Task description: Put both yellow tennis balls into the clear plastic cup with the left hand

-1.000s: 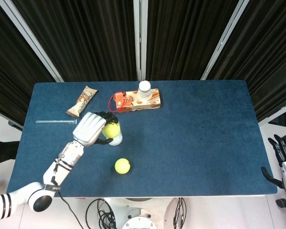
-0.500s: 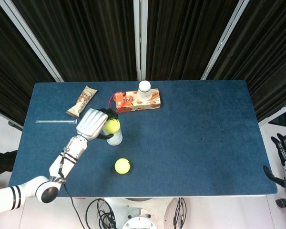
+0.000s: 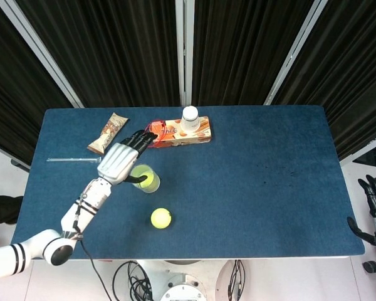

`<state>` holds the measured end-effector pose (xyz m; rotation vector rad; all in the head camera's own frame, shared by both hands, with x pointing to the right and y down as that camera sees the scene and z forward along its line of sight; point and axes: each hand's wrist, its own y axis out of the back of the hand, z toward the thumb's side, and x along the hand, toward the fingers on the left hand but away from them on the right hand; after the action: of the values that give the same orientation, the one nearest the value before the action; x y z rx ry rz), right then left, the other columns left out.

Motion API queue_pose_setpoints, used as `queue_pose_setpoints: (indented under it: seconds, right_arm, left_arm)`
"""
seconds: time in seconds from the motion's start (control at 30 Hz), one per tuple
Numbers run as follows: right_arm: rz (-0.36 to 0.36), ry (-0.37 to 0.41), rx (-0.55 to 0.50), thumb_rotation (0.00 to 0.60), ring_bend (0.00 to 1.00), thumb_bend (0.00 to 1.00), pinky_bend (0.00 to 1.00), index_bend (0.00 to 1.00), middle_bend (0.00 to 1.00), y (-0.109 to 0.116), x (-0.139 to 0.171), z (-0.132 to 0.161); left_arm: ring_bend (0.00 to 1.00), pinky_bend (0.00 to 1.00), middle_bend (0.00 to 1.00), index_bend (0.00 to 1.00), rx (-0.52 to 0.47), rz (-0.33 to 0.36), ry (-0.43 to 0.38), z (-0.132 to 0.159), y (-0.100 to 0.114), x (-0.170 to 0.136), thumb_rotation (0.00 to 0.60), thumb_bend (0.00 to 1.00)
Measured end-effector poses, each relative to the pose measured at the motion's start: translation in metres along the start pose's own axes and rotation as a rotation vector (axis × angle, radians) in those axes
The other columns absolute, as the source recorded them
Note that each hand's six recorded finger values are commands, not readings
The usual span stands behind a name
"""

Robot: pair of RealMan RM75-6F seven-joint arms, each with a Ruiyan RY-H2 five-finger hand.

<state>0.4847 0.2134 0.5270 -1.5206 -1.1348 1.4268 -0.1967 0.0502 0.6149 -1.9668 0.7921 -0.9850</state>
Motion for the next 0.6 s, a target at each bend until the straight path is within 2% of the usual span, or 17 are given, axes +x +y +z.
queue_pose_setpoints:
  seconds: [0.07, 0.2, 0.37, 0.47, 0.6]
  right_arm:
    - [0.001, 0.001, 0.001, 0.600, 0.00, 0.24, 0.00, 0.00, 0.00, 0.000, 0.000, 0.000]
    - [0.006, 0.005, 0.005, 0.600, 0.00, 0.24, 0.00, 0.00, 0.00, -0.002, -0.001, 0.002]
    - [0.009, 0.017, 0.005, 0.600, 0.00, 0.24, 0.00, 0.00, 0.00, -0.004, -0.001, 0.007]
    - [0.012, 0.019, 0.004, 0.600, 0.00, 0.24, 0.00, 0.00, 0.00, -0.005, 0.000, 0.008]
    - [0.017, 0.022, -0.001, 0.600, 0.00, 0.23, 0.00, 0.00, 0.00, -0.005, 0.001, 0.007]
  left_arm:
    - [0.03, 0.26, 0.06, 0.04, 0.000, 0.003, -0.013, 0.004, 0.001, -0.004, 0.600, 0.14]
    - [0.08, 0.30, 0.13, 0.08, -0.001, 0.005, -0.066, 0.019, 0.001, -0.017, 0.600, 0.14]
    - [0.16, 0.36, 0.21, 0.12, 0.018, -0.008, -0.176, 0.048, -0.009, -0.040, 0.600, 0.14]
    - [0.17, 0.37, 0.23, 0.13, 0.038, -0.044, -0.236, 0.064, -0.027, -0.058, 0.600, 0.14]
    - [0.19, 0.38, 0.26, 0.15, 0.055, -0.105, -0.246, 0.069, -0.059, -0.075, 0.600, 0.14]
